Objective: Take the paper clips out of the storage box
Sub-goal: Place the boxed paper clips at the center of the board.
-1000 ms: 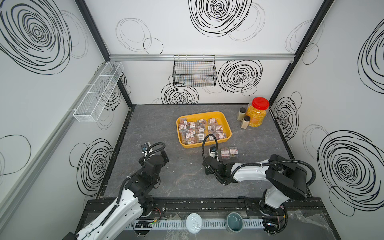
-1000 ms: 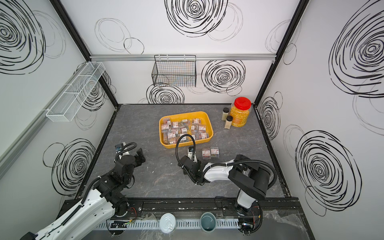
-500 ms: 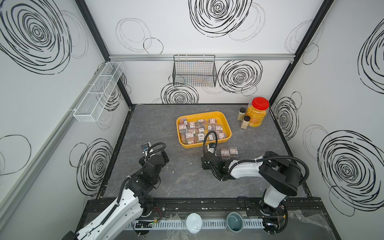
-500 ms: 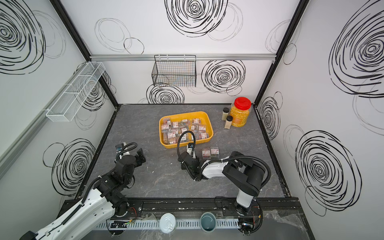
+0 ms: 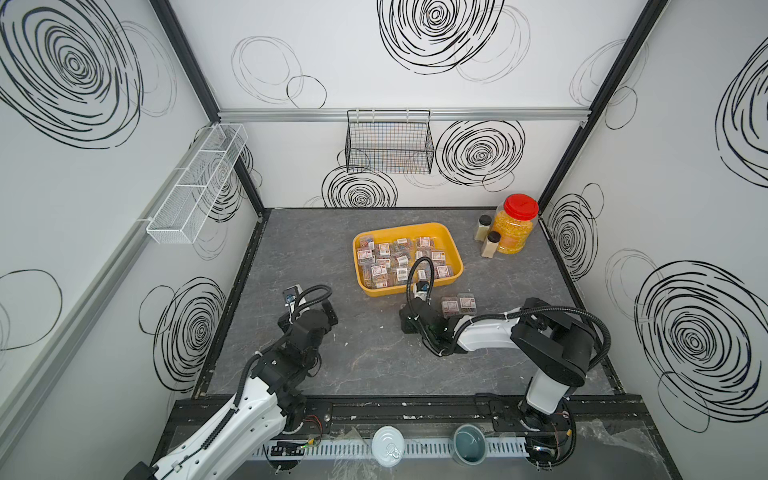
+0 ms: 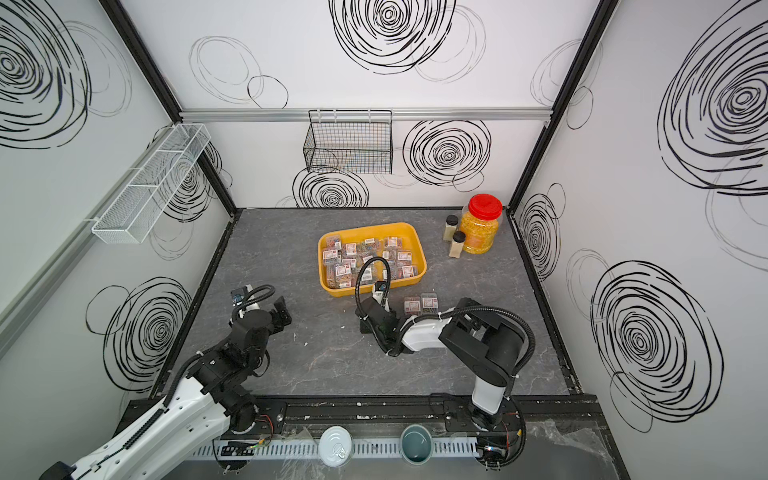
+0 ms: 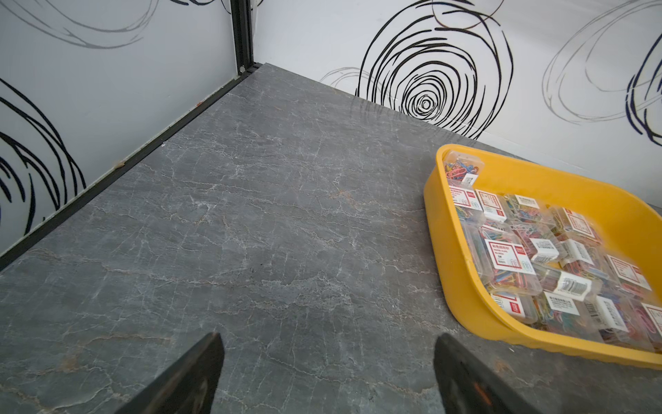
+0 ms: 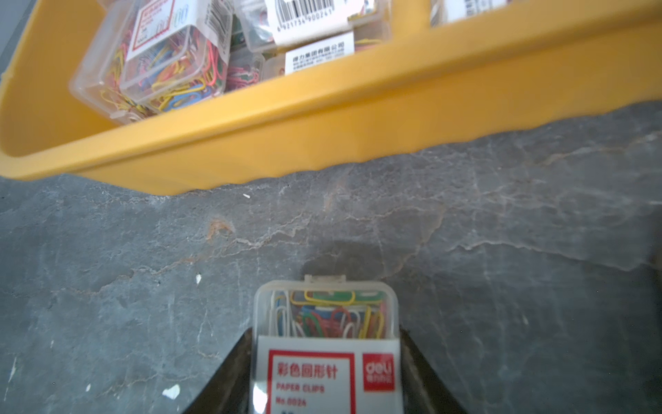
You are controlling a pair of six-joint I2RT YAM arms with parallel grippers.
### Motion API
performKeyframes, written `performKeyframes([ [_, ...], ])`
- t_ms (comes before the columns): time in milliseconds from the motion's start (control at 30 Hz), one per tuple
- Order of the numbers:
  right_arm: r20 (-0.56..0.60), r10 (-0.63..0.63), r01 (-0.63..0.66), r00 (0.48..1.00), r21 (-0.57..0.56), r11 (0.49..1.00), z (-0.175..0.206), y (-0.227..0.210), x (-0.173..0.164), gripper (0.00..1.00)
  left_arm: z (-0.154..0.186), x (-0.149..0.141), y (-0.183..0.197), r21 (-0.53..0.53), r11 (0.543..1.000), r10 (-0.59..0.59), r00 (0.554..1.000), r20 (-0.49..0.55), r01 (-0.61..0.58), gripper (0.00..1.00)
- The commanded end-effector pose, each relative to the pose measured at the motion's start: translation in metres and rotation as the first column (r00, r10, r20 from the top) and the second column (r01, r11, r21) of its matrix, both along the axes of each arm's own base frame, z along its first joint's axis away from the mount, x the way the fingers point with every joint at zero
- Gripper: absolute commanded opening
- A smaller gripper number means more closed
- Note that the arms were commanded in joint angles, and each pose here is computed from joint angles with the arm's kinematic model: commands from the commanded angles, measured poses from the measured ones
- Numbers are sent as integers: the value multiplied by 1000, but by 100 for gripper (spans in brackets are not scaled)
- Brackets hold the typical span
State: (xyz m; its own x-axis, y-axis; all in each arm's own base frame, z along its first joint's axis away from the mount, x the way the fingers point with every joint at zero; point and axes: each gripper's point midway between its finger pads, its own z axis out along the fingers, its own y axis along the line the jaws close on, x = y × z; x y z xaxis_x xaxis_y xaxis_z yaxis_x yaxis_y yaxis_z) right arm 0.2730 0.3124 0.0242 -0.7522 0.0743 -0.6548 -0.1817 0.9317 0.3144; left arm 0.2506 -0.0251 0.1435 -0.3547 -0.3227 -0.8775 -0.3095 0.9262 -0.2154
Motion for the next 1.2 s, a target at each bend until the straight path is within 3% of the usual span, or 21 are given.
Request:
performKeyframes([
  [0,-131,-4,-14,991,-135,991,-44,-29,-20,39,6,1,2,-6,1000,22,1000,19,-22,95],
  [400,-83,-105,78,991,-280,957,-35,-72,-14,44,6,1,3,-1,1000,28,999,15,-28,95],
  [900,-83,-134,101,988,-322,941,-37,-104,-9,51,4,1,3,6,999,33,999,9,-34,95],
  [1167,-91,-108,79,990,-274,959,-30,-96,-5,62,4,1,3,7,999,35,999,9,-35,95],
])
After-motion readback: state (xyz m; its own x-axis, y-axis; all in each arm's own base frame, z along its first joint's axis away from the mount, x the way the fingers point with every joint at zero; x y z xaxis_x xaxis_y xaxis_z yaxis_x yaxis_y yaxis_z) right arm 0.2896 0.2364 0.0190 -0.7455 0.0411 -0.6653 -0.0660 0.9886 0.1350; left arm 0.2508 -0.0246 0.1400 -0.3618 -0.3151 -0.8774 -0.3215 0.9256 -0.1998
